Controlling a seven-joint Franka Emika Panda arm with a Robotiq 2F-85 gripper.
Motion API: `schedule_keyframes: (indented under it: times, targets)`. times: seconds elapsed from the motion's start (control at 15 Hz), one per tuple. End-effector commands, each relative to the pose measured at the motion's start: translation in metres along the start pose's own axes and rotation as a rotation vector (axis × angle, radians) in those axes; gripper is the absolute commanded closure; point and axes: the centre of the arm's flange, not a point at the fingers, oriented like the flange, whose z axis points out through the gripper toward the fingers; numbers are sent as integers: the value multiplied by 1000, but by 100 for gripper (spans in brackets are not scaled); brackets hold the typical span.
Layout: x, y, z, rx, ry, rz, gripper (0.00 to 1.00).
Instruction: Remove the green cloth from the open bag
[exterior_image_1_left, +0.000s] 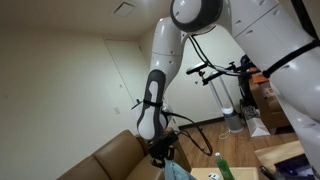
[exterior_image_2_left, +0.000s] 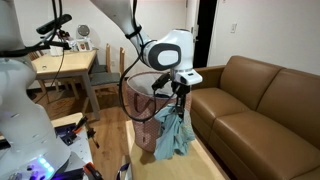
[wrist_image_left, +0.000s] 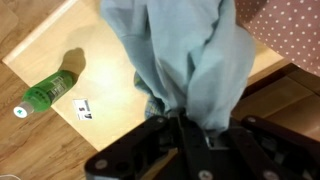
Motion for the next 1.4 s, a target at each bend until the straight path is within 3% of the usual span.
schedule_keyframes:
  times: [0.0, 0.07, 0.27, 0.67, 1.0, 1.27, 1.33]
  targets:
    - [1, -3, 1, 1, 1, -1, 87]
    - [3, -3, -1, 4, 5, 1, 94]
    - [24, 10, 30, -10, -60, 39, 93]
    - [42, 52, 155, 27, -227, 194, 93]
    - [55, 70, 230, -11, -232, 353, 94]
    - [69, 78, 262, -14, -250, 412, 93]
    - [71, 76, 267, -17, -265, 402, 62]
